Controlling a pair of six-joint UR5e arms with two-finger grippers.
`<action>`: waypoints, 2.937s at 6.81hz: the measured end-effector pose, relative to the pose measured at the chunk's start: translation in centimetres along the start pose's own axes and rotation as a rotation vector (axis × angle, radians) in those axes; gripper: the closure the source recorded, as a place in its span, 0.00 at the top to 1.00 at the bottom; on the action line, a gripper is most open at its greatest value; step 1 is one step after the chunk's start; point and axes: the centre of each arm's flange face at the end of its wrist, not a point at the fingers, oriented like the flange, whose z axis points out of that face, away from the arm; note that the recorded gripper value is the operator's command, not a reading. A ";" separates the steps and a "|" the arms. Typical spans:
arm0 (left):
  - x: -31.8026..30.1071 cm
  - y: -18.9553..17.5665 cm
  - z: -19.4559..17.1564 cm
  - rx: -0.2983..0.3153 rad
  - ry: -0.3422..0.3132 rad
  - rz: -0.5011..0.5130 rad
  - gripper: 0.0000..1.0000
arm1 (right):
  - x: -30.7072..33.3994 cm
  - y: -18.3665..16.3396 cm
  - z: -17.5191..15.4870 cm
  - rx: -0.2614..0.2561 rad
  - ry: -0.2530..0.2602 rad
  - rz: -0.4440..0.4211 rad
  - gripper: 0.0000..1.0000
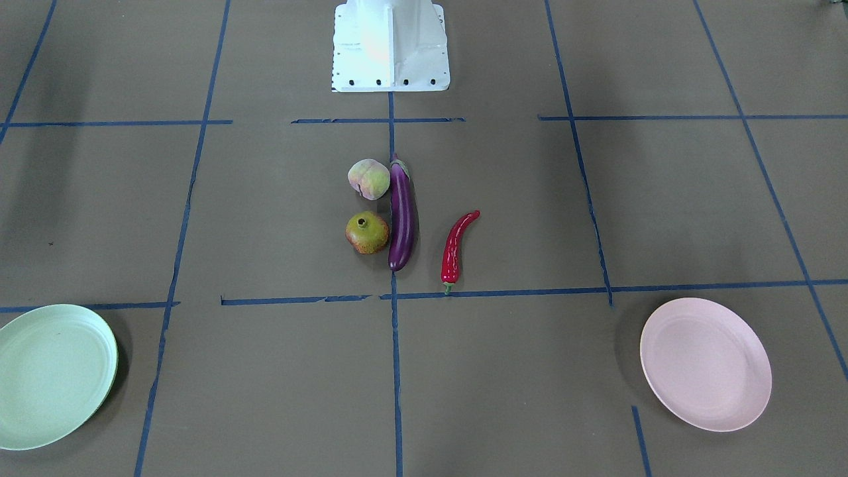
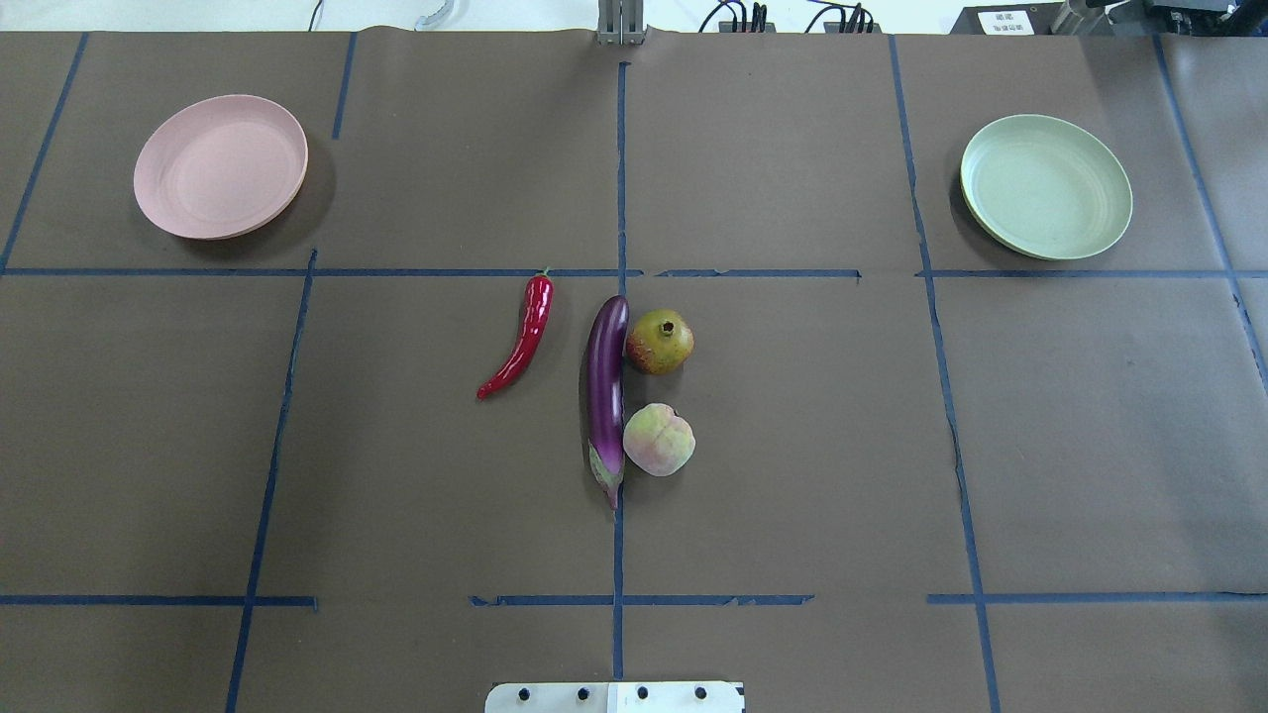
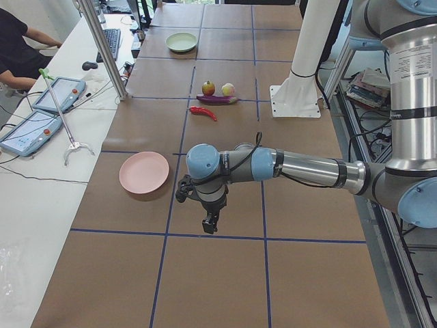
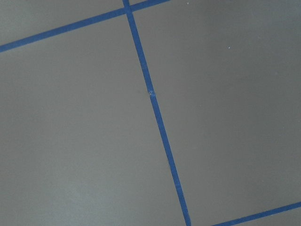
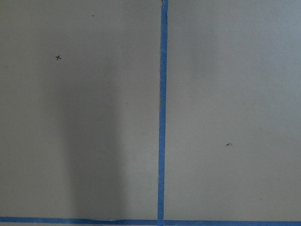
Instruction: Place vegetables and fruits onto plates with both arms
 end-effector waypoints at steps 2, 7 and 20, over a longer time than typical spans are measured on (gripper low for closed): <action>0.0 0.3 0.2 -0.002 -0.002 0.003 1.00 | 0.0 0.0 0.1 -0.002 -0.004 0.003 1.00; -0.2 1.3 0.8 -0.013 -0.004 -0.012 1.00 | -0.4 -0.1 0.0 0.000 -0.016 -0.002 1.00; 0.5 0.8 1.2 0.029 0.121 -0.023 1.00 | -24.8 -4.3 4.0 0.070 -0.237 0.092 0.99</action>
